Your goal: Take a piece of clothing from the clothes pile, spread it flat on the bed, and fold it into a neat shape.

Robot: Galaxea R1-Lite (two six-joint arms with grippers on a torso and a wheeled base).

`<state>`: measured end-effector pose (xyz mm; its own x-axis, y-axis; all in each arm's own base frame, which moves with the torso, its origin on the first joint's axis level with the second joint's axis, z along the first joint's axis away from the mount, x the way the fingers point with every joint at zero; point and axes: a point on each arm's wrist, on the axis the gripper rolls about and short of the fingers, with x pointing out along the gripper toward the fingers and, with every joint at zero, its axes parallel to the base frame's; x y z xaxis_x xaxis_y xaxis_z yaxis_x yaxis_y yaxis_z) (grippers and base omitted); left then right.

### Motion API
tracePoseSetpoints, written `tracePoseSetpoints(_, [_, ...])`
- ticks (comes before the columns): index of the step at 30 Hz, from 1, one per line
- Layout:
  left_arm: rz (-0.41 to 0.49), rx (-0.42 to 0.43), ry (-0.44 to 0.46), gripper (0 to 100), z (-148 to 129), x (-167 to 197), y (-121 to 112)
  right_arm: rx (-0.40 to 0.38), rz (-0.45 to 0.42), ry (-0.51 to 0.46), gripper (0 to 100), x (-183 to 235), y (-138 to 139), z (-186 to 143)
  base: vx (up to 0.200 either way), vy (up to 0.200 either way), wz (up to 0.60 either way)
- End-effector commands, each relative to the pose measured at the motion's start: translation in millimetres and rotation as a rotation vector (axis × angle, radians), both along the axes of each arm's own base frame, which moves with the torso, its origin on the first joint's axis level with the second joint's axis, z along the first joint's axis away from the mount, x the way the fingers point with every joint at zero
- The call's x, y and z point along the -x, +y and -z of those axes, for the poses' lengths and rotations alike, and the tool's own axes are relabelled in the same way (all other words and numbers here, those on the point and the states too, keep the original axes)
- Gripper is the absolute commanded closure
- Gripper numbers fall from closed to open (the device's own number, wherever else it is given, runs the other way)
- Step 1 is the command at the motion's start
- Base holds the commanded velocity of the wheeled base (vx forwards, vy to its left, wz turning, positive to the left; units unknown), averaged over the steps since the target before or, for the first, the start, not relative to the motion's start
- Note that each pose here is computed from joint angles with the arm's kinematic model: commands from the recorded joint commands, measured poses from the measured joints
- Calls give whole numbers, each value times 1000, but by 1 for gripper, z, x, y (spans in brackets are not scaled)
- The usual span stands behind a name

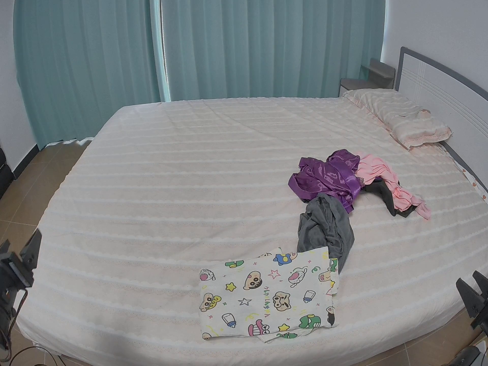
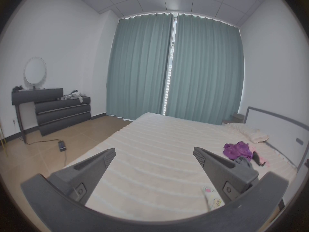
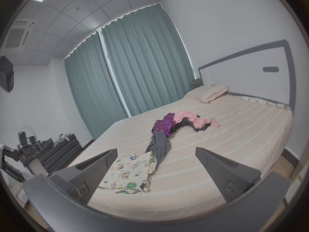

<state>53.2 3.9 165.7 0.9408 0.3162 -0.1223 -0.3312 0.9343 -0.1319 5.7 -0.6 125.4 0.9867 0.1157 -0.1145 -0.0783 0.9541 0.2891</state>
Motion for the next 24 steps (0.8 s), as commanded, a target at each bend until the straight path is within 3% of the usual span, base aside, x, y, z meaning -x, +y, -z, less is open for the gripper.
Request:
tracePoseSetpoints(1, [-215, -87, -156, 0, 1, 75, 4, 166, 159, -102, 0, 31, -6, 13, 0, 0, 0])
tracePoseSetpoints(5, [-202, -109, -163, 0, 7, 81, 4, 211, 202, -103, 0, 29, -6, 17, 0, 0, 0])
tracePoseSetpoints(9, [-167, -168, -147, 0, 26, 85, 3, 315, 243, -41, 0, 22, -7, 42, 0, 0, 0])
tracePoseSetpoints(11, [-150, -203, -133, 0, 39, 84, 3, 322, 253, -85, 0, 21, -7, 40, 0, 0, 0])
tracePoseSetpoints(17, [-126, -217, -103, 0, 64, 73, 3, 359, 260, -78, 0, 21, -7, 41, 0, 0, 0])
tracePoseSetpoints(20, [-49, -217, -90, 0, 75, 70, 2, 404, 213, -81, 0, 20, -6, 41, 0, 0, 0])
tracePoseSetpoints(22, [13, -217, -64, 0, 78, 69, 0, 404, 140, -96, 0, 20, -5, 41, 0, 0, 0])
tracePoseSetpoints(24, [51, -222, -38, 0, 80, 69, 0, 408, 123, -99, 0, 20, -5, 41, 0, 0, 0])
